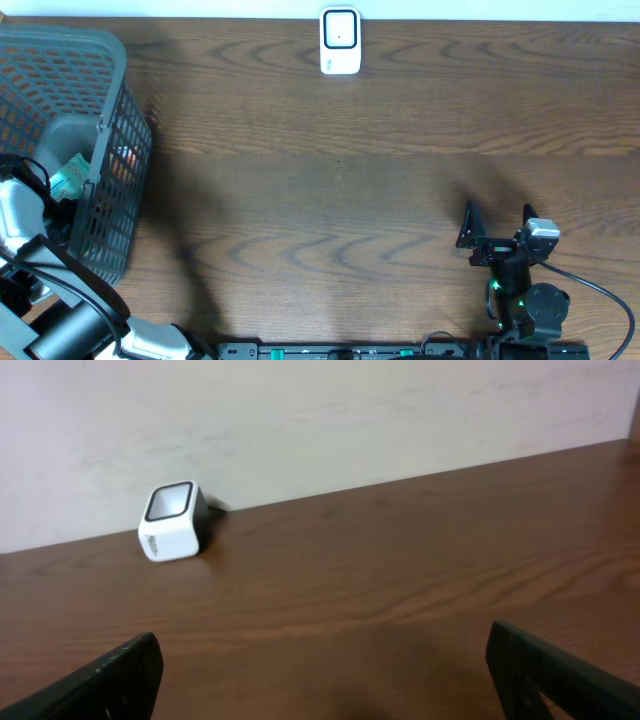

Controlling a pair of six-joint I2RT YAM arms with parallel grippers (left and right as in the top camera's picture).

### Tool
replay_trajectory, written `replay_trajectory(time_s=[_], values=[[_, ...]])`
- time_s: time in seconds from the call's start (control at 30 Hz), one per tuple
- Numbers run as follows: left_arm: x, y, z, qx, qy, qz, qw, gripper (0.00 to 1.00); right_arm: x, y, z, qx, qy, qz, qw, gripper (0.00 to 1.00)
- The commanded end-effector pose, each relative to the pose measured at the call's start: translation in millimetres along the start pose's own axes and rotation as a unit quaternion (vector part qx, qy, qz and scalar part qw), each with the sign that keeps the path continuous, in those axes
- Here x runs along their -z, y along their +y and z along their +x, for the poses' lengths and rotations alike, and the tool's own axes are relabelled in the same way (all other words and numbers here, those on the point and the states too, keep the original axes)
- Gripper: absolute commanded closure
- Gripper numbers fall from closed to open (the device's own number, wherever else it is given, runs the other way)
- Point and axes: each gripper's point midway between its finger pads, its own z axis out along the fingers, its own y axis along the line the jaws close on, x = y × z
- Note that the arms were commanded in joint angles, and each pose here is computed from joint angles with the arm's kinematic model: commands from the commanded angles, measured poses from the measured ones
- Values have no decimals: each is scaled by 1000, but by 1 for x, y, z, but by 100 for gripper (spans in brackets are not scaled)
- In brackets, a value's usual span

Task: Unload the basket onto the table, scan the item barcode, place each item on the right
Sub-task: 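Grasp the green-capped white jar in the basket with the left gripper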

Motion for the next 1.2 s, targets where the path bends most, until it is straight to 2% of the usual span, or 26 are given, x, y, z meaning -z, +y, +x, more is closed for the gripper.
replay_trajectory(time_s=[0.0,0.1,0.37,0.5,0.63,0.83,0.9,0.93,1.03,1.1,1.17], values=[[-3,2,2,3,5,-3,1000,22,0,1,1,6,0,-1,1000,1],[-3,2,1,11,3,-3,1000,26,0,1,1,6,0,-1,1000,1],[19,-6,-11,14,-24,25,999,26,0,1,1,6,0,-1,1000,1],[61,-17,-25,15,-70,76,995,26,0,1,1,6,0,-1,1000,1],[116,-30,-31,8,-130,148,980,26,0,1,1,6,0,-1,1000,1],[208,-34,-25,-3,-239,245,940,26,0,1,1,6,0,-1,1000,1],[237,-36,-18,-10,-274,282,919,26,0,1,1,6,0,-1,1000,1],[261,-38,-10,-17,-300,317,900,25,0,1,1,6,0,-1,1000,1],[303,-42,6,-29,-338,379,861,26,0,1,1,6,0,-1,1000,1],[323,-38,13,-24,-363,399,842,26,0,1,1,6,0,-1,1000,1],[332,-34,17,-24,-379,402,833,25,0,1,1,6,0,-1,1000,1]])
